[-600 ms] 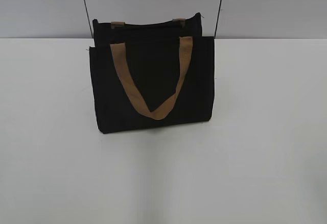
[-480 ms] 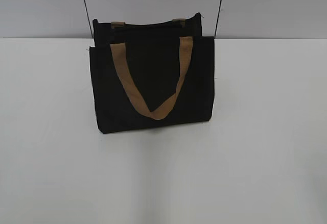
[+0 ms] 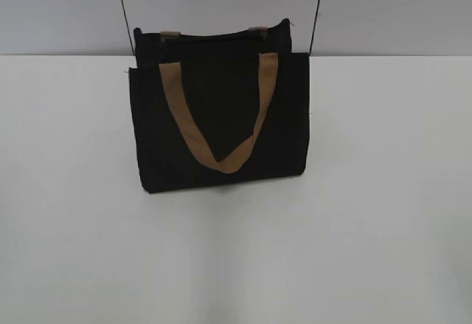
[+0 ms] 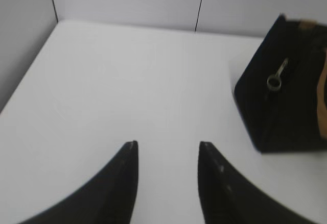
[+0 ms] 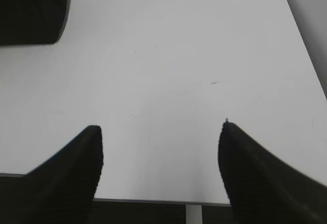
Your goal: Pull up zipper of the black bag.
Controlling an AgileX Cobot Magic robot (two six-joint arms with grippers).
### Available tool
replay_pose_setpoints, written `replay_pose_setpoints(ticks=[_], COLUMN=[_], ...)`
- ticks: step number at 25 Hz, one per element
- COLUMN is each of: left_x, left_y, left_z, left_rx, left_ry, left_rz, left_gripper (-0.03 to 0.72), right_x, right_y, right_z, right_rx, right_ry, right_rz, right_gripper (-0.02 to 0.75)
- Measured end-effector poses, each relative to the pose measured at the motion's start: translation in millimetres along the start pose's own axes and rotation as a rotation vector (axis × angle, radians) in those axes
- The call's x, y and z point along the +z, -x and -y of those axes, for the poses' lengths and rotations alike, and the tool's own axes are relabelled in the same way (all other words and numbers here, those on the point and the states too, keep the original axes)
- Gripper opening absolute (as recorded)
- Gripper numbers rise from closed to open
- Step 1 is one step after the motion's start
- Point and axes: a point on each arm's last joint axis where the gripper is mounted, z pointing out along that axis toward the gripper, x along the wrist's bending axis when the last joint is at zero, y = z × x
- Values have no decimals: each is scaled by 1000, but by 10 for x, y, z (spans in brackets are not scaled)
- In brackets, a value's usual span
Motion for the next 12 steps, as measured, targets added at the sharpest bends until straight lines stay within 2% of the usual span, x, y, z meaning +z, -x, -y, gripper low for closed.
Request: replay_pose_setpoints(ticks=[4,6,12], left_x=[202,372,954], left_y=[46,66,155], left_z=[-360,-484,-621], left_rx=[17,14,49], left_ry=[160,182,330], left_rz=[22,30,90], left_gripper=[408,462,493], right_x=[0,0,0], right_y=[-1,-1,-1], right_z=[0,0,0], right_rx=[0,0,1], right_ry=[0,0,0], right_rz=[-1,-1,-2], right_gripper=[537,537,537])
